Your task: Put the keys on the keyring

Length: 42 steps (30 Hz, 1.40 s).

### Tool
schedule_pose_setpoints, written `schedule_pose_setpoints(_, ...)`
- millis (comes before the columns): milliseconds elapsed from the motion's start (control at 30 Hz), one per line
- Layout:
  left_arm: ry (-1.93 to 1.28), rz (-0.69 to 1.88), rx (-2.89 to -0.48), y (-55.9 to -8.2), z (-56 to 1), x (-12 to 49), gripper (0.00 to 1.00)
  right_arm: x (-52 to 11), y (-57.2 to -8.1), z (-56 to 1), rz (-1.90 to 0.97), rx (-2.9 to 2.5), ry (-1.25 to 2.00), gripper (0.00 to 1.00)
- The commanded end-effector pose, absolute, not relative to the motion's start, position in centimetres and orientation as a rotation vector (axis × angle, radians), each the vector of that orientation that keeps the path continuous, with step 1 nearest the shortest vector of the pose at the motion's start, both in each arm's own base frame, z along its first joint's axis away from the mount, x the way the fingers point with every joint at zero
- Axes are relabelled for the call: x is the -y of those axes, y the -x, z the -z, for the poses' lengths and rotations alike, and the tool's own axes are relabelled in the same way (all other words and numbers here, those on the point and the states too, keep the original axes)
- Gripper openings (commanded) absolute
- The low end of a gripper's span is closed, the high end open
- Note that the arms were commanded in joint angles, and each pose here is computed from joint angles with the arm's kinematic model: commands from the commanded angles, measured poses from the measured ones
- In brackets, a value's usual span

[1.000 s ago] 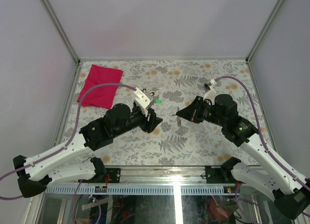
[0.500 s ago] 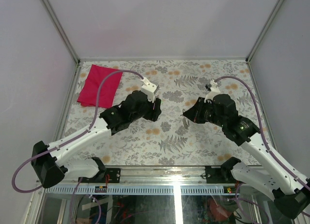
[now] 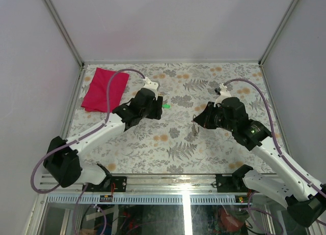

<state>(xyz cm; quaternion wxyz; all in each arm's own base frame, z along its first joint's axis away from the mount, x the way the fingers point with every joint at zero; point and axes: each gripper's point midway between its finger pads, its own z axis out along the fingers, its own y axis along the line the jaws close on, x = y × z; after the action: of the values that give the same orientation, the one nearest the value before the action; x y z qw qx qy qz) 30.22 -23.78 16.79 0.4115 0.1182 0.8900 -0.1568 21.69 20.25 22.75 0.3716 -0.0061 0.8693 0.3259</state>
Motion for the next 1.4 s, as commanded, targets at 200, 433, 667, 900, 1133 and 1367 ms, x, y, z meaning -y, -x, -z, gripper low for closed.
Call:
schedule_pose_setpoints(200, -0.082, 0.368, -2.231, -36.2, -15.6, 21.9, 0.51, -20.8, -21.0, -24.6, -0.897, -2.178, 0.085, 0.00)
schedule_pose_setpoints(433, 0.033, 0.312, -2.276, -36.5, -14.5, 20.8, 0.51, -20.7, -20.4, -25.2, -0.919, -2.166, 0.089, 0.00)
schedule_pose_setpoints(667, 0.115, 0.330, -2.284, -36.4, -14.8, 20.8, 0.51, -19.6, -19.3, -24.7, -0.869, -2.217, 0.096, 0.00)
schedule_pose_setpoints(900, 0.067, 0.422, -2.261, -36.2, -15.8, 22.3, 0.50, -20.1, -19.3, -24.9, -0.922, -2.202, 0.064, 0.00)
schedule_pose_setpoints(1133, -0.294, 0.643, -1.906, -32.2, -23.3, 25.0, 0.54, -20.7, -19.5, -27.8, -1.000, -2.123, 0.027, 0.00)
schedule_pose_setpoints(1367, -0.599, 0.920, -1.534, -25.6, -30.3, 27.3, 0.57, -22.2, -19.8, -30.9, -1.150, -2.042, -0.017, 0.00)
